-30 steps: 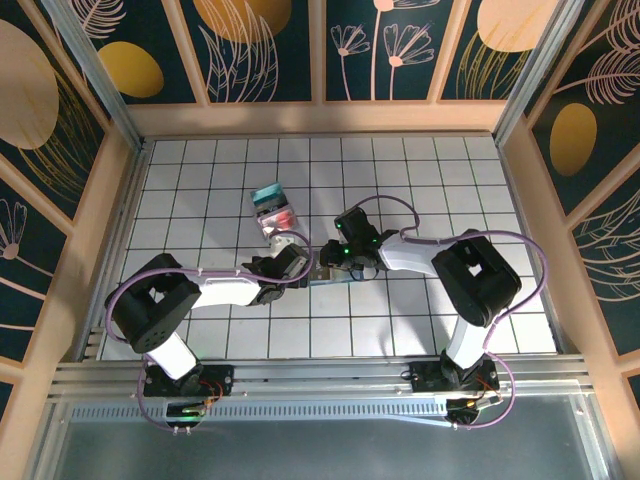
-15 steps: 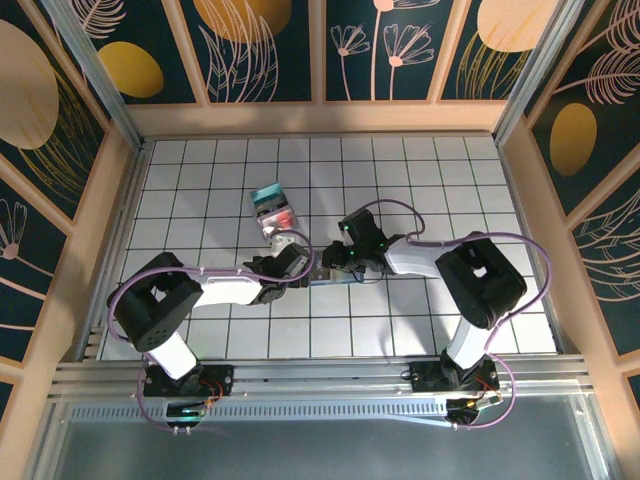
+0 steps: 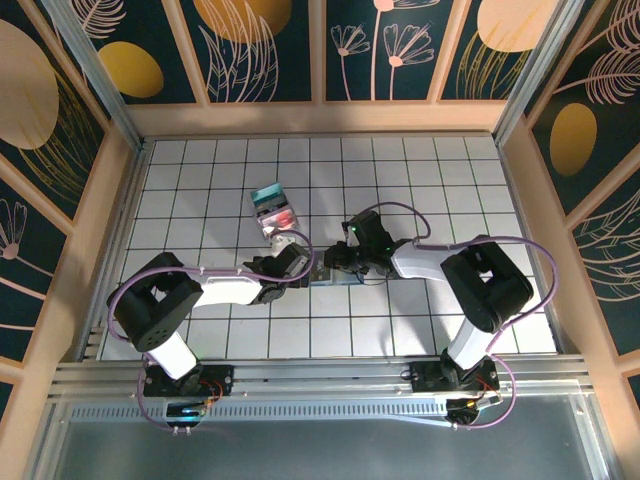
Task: Take the credit cards out of the card holder
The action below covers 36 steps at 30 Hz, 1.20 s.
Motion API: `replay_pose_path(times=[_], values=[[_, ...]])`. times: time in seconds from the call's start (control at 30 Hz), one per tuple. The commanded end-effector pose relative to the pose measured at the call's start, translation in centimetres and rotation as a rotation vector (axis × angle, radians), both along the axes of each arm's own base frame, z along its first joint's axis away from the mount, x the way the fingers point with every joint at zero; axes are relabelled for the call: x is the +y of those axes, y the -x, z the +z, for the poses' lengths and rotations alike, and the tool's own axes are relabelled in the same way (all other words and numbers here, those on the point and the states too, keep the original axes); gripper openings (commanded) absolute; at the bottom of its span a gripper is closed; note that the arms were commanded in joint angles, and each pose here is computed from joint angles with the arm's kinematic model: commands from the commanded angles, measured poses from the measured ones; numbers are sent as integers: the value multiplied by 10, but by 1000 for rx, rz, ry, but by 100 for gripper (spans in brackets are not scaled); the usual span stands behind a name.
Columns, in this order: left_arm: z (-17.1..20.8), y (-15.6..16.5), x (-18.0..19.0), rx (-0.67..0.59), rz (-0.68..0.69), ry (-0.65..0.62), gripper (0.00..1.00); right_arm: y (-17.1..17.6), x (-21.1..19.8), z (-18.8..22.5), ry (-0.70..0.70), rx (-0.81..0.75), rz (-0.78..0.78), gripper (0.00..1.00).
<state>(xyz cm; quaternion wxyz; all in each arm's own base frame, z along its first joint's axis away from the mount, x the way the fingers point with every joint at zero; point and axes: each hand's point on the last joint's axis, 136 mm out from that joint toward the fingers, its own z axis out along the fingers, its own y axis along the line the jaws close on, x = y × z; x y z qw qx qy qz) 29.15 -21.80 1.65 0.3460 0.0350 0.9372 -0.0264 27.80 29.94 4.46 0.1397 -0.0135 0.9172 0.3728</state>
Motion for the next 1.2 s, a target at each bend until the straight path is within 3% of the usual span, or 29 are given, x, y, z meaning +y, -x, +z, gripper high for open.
replay_pose_path(times=[0.0, 0.57, 1.17], values=[[-4, 4, -1, 37, 1, 1, 99, 1, 9, 9, -82, -4, 19, 25], [-3, 5, -3, 42, -1, 15, 99, 5, 11, 1, -161, 41, 28, 23], [-6, 4, -3, 58, 14, 2, 99, -3, 0, 27, -297, 40, 16, 19]])
